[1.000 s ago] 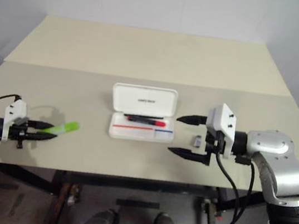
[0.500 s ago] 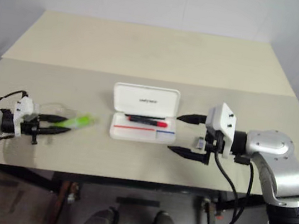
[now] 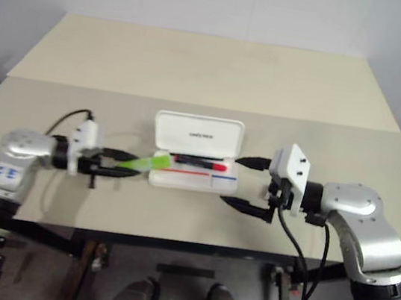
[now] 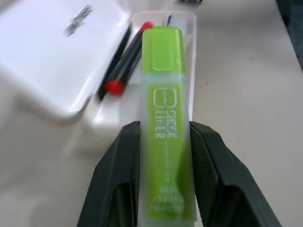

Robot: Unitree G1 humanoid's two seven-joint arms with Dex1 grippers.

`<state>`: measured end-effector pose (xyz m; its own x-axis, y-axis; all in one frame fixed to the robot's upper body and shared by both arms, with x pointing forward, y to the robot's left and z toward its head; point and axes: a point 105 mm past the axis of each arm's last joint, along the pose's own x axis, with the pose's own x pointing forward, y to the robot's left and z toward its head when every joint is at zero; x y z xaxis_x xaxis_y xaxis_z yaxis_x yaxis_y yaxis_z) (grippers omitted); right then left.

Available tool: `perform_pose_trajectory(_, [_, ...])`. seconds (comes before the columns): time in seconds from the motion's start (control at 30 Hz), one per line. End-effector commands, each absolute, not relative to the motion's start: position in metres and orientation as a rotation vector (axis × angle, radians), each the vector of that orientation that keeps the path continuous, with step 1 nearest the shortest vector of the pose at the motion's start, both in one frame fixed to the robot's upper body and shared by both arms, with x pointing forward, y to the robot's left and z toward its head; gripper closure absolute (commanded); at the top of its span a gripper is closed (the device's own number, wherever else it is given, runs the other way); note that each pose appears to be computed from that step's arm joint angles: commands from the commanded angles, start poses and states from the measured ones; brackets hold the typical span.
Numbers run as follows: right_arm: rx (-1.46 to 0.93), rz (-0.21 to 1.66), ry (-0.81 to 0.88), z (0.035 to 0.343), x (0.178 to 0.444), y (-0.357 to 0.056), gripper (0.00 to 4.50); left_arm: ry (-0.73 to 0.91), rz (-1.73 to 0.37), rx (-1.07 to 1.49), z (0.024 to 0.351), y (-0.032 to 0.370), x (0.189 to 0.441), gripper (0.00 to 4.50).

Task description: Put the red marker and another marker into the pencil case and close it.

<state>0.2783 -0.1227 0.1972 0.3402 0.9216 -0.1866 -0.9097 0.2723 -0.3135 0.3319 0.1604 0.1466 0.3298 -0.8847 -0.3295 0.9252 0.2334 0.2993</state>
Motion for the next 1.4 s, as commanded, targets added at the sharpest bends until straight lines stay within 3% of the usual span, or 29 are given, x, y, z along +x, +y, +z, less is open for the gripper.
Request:
perform_pose_trajectory(0.03, [-0.413, 1.202, -0.089, 0.209, 0.273, -0.122, 0.00, 0.059, -1.261, 0.520, 0.154, 0.138, 0.339, 3.42])
perform_pose_trajectory(0.37, [-0.393, 1.123, -0.104, 0.210, 0.268, -0.123, 0.00, 0.037, -1.362, 0.533, 0.150, 0.099, 0.349, 3.42])
perform_pose_trajectory(1.0, [-0.369, 1.067, -0.125, 0.205, 0.263, -0.128, 0.00, 0.073, -1.375, 0.596, 0.144, 0.099, 0.363, 3.42])
perform_pose_trajectory(1.03, [-0.368, 1.066, -0.126, 0.205, 0.263, -0.128, 0.00, 0.076, -1.386, 0.592, 0.144, 0.098, 0.362, 2.69])
perform_pose_trajectory(1.23, [-0.368, 1.066, -0.127, 0.203, 0.264, -0.129, 0.00, 0.053, -1.414, 0.548, 0.148, 0.095, 0.357, 0.78])
perform_pose_trajectory(1.4, [-0.362, 1.054, -0.132, 0.204, 0.266, -0.129, 0.00, 0.051, -1.422, 0.559, 0.147, 0.097, 0.355, 0.78])
